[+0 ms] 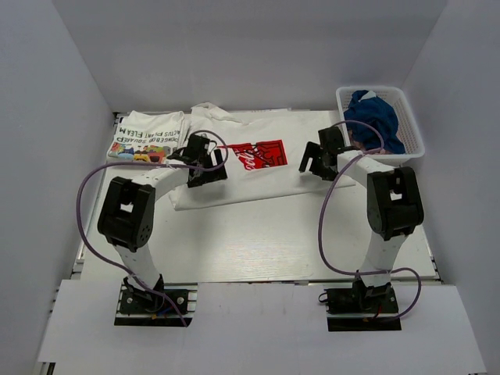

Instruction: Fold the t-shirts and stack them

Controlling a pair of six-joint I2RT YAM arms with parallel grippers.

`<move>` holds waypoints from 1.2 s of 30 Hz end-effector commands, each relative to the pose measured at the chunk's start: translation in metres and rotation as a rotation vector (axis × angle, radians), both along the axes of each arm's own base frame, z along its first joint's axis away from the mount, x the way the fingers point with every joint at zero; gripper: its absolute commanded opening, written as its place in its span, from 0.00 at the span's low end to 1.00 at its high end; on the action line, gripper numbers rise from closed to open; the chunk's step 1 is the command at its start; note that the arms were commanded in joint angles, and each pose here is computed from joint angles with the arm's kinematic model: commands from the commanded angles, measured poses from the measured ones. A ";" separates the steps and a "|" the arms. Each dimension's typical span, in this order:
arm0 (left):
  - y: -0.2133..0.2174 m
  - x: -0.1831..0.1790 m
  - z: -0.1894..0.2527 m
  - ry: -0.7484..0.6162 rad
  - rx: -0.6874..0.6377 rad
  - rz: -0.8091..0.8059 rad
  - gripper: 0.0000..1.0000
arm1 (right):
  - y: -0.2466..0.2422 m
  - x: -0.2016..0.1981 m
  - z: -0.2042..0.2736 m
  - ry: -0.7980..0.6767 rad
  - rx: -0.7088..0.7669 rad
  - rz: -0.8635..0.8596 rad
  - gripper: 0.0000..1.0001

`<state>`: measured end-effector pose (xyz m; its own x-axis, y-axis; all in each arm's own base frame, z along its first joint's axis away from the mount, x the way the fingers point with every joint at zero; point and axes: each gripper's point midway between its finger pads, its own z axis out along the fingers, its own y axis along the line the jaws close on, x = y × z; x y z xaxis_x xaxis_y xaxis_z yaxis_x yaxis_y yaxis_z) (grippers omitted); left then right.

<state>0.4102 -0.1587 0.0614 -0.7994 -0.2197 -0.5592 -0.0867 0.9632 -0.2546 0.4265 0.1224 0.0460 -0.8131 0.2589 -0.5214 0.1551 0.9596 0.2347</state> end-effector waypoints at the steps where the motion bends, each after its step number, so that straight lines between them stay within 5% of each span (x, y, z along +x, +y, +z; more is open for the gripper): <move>1: -0.005 -0.017 -0.008 0.051 -0.054 0.007 1.00 | 0.002 0.002 -0.017 0.012 0.017 -0.008 0.90; 6: 0.012 -0.075 -0.049 0.234 -0.022 0.050 1.00 | -0.003 -0.031 -0.036 0.077 0.015 -0.032 0.90; 10: 0.027 -0.131 -0.060 0.350 -0.015 0.115 1.00 | -0.018 -0.095 -0.042 0.086 0.015 -0.097 0.90; 11: 0.031 -0.159 -0.072 0.403 -0.013 0.116 1.00 | -0.025 -0.137 -0.067 0.166 0.008 -0.106 0.90; 18: 0.023 -0.281 -0.070 0.617 -0.190 0.097 1.00 | -0.007 -0.218 -0.050 0.107 0.145 -0.002 0.90; 21: 0.028 -0.297 -0.043 0.588 -0.194 0.106 1.00 | 0.007 -0.228 -0.021 0.038 0.192 0.088 0.90; 28: 0.023 -0.195 0.065 0.118 -0.183 0.081 1.00 | 0.026 -0.201 0.069 -0.294 0.165 0.265 0.90; 36: -0.019 -0.088 0.073 0.053 -0.023 -0.115 0.97 | 0.029 -0.171 0.081 -0.355 0.109 0.242 0.90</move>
<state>0.2987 -0.1738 0.1389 -0.8499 -0.2637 -0.4561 -0.0915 0.9264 -0.3652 0.2373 0.1523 0.1089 -0.6909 0.1561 -0.7059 -0.1735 0.9121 0.3715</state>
